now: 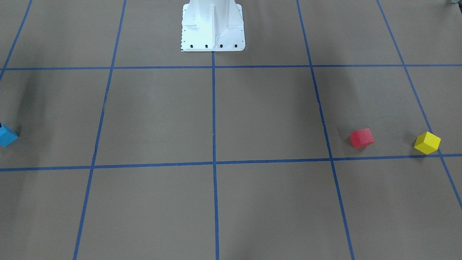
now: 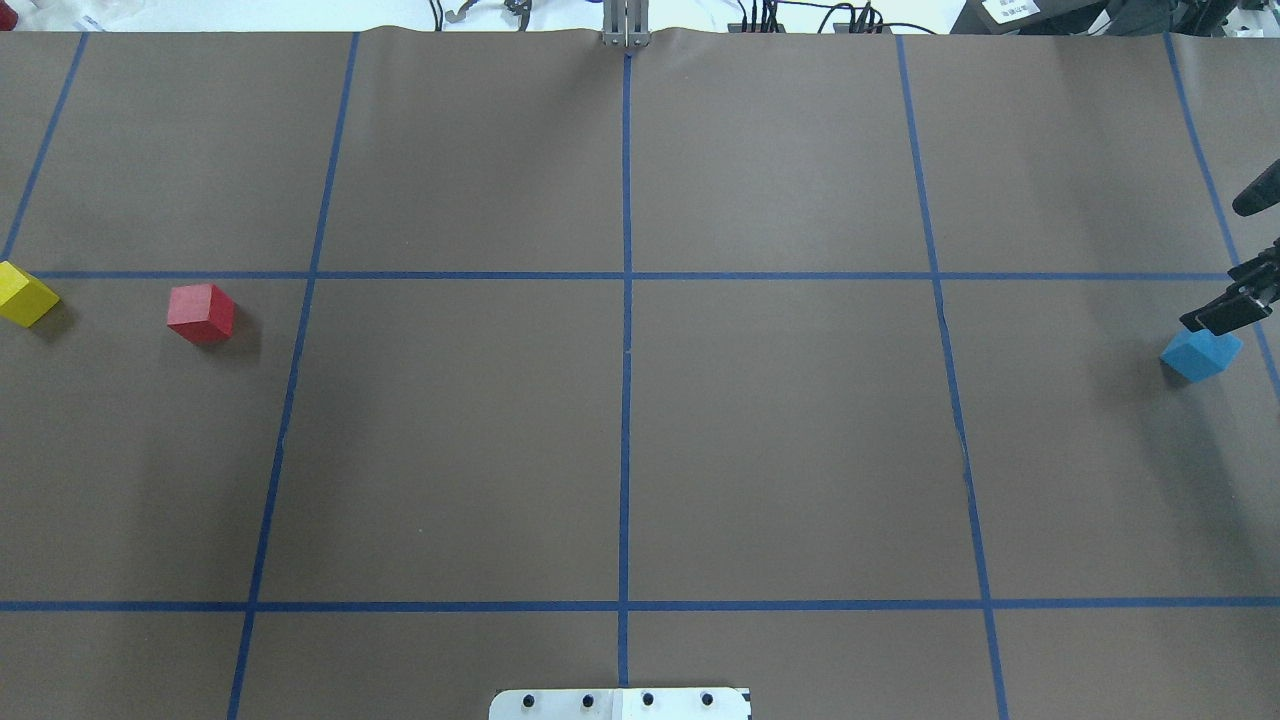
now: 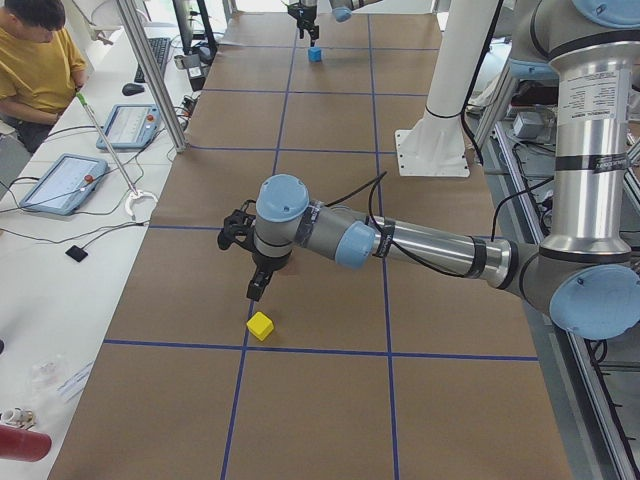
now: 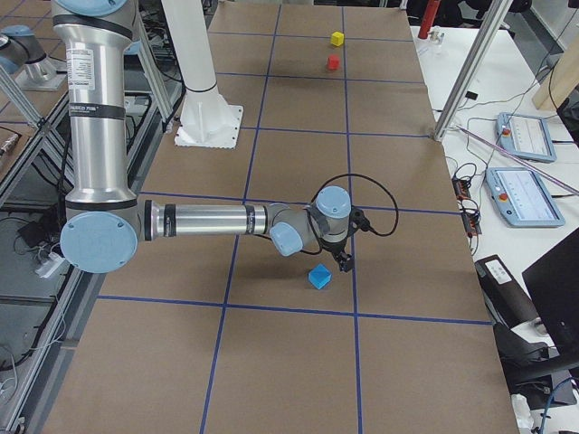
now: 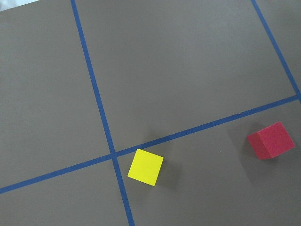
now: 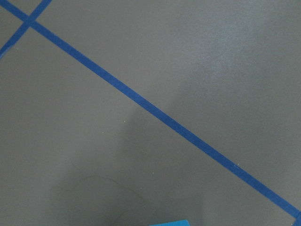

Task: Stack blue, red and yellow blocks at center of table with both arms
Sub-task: 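Lower the right gripper onto the blue cube and close it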

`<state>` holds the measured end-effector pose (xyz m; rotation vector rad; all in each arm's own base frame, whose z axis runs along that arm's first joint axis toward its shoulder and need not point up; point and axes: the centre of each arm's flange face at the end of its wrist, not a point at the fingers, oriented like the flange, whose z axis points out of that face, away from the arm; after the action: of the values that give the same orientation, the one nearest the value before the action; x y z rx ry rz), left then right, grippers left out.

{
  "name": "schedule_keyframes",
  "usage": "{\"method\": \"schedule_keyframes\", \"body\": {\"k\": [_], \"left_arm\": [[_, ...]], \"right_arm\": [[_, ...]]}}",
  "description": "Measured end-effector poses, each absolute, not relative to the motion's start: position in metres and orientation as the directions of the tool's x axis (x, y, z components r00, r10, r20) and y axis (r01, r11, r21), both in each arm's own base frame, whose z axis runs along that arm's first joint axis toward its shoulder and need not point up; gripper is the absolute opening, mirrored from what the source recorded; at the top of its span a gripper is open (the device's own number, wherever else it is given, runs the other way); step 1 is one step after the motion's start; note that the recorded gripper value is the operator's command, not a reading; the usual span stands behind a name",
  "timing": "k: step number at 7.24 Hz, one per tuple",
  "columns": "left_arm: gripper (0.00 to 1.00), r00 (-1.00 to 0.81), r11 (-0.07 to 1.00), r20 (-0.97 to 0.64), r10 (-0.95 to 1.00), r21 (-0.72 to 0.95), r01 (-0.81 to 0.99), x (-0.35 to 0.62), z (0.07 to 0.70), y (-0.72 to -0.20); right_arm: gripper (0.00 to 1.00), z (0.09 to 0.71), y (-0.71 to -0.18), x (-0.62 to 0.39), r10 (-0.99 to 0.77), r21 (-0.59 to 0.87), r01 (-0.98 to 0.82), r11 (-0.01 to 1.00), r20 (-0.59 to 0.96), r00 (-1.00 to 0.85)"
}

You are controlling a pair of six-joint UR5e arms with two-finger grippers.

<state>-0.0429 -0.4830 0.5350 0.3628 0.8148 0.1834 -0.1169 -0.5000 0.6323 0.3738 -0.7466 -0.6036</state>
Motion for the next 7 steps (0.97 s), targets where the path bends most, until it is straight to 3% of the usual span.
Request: {"method": "schedule_keyframes", "body": {"k": [3,4,5,6,7], "left_arm": [[1.0,0.671,0.92,-0.677,0.301,0.39,-0.019,-0.041,0.533,-0.484],[1.0,0.666,0.92,-0.682,0.303,0.391,-0.019,-0.04,0.532,-0.483],[1.0,0.659,0.92,-0.687,0.306,0.391,-0.019,-0.04,0.532,-0.482],[1.0,0.654,0.92,-0.691,0.307,0.391,-0.019,-0.039,0.532,-0.481],[1.0,0.651,0.92,-0.694,0.309,0.391,-0.019,-0.039,0.532,-0.481]], "right_arm": [[0.98,0.668,-0.491,-0.121,-0.628,0.487,0.402,0.776,0.53,0.57],[0.84,0.676,-0.487,-0.129,-0.63,0.474,0.418,0.775,0.535,0.563],[0.21,0.681,-0.484,-0.137,-0.634,0.465,0.432,0.773,0.538,0.555],[0.0,0.683,-0.482,-0.141,-0.636,0.46,0.44,0.771,0.541,0.55],[0.0,0.685,-0.481,-0.142,-0.636,0.455,0.445,0.772,0.543,0.548]]}}
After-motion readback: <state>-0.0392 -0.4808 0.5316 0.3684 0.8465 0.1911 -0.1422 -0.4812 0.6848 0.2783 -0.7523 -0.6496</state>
